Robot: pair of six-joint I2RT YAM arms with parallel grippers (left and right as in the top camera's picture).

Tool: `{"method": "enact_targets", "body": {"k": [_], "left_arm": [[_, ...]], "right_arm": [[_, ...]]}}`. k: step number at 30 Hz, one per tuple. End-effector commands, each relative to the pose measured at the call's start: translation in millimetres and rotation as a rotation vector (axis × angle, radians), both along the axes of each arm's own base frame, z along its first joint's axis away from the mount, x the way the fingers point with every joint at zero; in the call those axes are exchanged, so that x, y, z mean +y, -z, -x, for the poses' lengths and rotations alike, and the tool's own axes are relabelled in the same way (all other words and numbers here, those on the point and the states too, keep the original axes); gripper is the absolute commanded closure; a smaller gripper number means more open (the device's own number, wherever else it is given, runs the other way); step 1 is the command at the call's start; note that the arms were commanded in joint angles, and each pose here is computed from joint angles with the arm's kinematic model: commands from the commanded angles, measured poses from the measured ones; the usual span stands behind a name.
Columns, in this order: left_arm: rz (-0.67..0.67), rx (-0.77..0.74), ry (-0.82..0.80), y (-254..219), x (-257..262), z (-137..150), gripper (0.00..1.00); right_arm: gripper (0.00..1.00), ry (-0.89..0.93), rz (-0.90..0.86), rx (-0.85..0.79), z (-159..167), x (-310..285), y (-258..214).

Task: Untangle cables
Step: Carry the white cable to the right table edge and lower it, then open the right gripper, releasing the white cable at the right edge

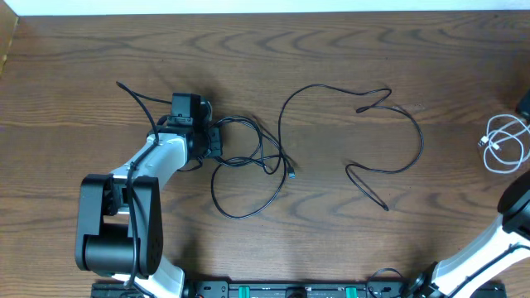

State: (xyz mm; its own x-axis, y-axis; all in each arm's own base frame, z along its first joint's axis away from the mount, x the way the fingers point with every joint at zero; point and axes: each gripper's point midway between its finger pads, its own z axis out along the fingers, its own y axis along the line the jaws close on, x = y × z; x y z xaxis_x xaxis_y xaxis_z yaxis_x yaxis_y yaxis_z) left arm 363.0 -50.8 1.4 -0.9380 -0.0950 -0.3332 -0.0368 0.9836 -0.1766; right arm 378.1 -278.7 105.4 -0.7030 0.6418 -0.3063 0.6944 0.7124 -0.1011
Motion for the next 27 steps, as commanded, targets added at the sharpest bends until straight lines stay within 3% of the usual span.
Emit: {"method": "enact_targets", "body": {"k": [1, 10, 12, 14, 16, 17, 18, 27], "left_arm": [[-0.003, 0.005, -0.010, 2.3, 2.1, 1.4, 0.92], [-0.003, 0.005, -0.010, 2.3, 2.1, 1.4, 0.92], [-0.003, 0.004, -0.010, 2.1, 2.0, 1.0, 0.92], [-0.003, 0.003, -0.010, 2.1, 2.0, 0.9, 0.92], [-0.003, 0.003, -0.010, 2.1, 2.0, 0.9, 0.92], [-0.003, 0.003, -0.010, 2.1, 2.0, 0.9, 0.92], [-0.003, 0.003, -0.010, 2.1, 2.0, 0.9, 0.92], [-0.003, 0.003, -0.010, 2.1, 2.0, 0.8, 0.92]], "right_arm": [[0.99, 0.107, -0.033, 0.036, 15.0, -13.2, 17.0], [0.97, 0.187, -0.113, 0.097, 33.9, -15.3, 46.7], [0.58, 0.189, -0.114, 0.099, 34.5, -14.9, 46.8], [0.37, 0.189, -0.116, 0.103, 35.3, -14.3, 46.9], [0.27, 0.189, -0.120, 0.104, 35.7, -13.6, 47.0], [0.14, 0.188, -0.124, 0.102, 35.2, -13.0, 47.1], [0.08, 0.185, -0.134, 0.095, 33.9, -11.4, 47.4], [0.06, 0.156, -0.219, 0.045, 23.4, 2.7, 48.9]]}}
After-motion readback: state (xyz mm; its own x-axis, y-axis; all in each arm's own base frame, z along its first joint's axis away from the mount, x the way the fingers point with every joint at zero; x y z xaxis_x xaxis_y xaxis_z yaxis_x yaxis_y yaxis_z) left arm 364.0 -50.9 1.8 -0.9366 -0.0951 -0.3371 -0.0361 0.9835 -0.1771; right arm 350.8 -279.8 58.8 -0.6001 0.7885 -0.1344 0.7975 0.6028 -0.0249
